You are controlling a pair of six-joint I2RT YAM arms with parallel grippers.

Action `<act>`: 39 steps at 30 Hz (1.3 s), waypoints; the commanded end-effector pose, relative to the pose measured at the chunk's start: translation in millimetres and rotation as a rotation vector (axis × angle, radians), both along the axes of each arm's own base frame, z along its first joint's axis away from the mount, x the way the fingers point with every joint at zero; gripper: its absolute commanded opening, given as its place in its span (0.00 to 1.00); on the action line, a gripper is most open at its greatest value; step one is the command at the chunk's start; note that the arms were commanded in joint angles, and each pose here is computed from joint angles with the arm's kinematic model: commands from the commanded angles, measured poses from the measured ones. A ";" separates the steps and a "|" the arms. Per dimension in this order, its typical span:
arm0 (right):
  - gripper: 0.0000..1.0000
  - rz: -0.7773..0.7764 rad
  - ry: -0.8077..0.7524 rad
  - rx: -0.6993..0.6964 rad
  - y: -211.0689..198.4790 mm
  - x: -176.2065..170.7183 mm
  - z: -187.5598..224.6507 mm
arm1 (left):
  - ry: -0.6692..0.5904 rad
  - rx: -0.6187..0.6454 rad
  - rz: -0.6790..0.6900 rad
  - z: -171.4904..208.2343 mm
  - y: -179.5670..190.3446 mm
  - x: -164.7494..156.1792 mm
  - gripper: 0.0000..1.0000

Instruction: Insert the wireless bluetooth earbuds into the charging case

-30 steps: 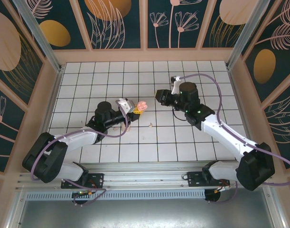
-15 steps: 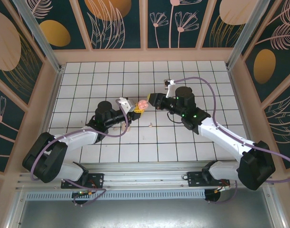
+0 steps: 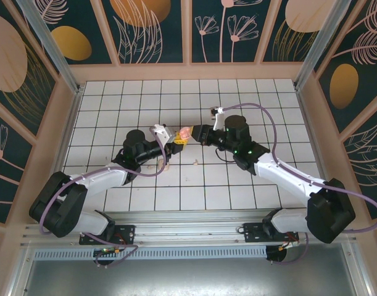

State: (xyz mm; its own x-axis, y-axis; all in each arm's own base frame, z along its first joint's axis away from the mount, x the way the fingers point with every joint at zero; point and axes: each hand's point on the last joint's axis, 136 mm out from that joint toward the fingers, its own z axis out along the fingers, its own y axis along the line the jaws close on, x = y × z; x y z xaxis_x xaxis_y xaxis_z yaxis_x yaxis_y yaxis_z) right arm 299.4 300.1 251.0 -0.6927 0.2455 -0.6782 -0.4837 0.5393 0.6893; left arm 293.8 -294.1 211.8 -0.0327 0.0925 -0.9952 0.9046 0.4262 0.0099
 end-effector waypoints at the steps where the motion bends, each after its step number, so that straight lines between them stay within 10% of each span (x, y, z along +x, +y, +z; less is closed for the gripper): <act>1: 0.23 0.014 -0.025 0.041 6.0 -0.6 7.5 | -0.041 -0.039 -0.010 19.9 -4.7 1.3 0.13; 39: 0.21 -0.054 -0.120 0.080 -0.8 2.4 26.3 | -0.003 -0.148 -0.036 44.0 -10.8 2.6 0.13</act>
